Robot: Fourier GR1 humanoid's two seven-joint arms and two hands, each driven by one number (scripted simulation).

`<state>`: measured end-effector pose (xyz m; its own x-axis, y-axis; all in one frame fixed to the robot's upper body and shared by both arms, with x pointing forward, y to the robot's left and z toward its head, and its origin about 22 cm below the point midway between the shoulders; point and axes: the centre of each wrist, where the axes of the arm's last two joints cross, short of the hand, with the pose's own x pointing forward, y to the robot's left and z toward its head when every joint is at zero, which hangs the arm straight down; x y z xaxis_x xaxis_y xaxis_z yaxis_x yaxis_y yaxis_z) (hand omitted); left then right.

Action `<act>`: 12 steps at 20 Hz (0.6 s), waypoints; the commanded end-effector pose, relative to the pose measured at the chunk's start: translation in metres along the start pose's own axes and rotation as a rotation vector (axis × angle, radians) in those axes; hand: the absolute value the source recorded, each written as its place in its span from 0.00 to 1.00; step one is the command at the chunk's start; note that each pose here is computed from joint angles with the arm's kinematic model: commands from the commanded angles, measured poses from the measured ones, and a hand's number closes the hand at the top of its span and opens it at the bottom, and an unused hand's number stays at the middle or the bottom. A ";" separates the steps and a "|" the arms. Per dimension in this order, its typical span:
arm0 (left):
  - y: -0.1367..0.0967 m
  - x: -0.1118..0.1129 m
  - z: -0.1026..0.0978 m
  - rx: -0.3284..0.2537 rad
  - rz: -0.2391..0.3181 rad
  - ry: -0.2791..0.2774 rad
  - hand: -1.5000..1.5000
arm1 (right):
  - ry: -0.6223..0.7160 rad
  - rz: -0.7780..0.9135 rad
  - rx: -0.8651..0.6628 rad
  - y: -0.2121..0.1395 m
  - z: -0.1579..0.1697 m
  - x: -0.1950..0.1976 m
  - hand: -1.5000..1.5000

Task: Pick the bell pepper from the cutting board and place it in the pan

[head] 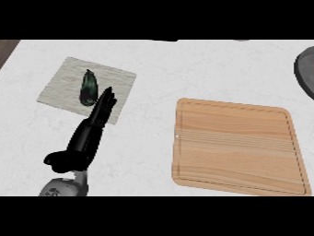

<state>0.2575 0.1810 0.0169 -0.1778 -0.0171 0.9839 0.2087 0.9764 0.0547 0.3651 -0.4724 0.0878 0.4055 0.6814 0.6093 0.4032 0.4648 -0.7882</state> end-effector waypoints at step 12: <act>-0.001 -0.002 0.006 0.005 0.004 0.014 0.50 | -0.094 -0.442 -0.099 -0.019 -0.003 -0.011 0.00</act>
<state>0.2555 0.1815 0.0159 -0.1712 -0.0117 0.9852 0.1992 0.9789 0.0462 0.3663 -0.4762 0.0961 0.1749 0.5447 0.8202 0.5507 0.6364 -0.5401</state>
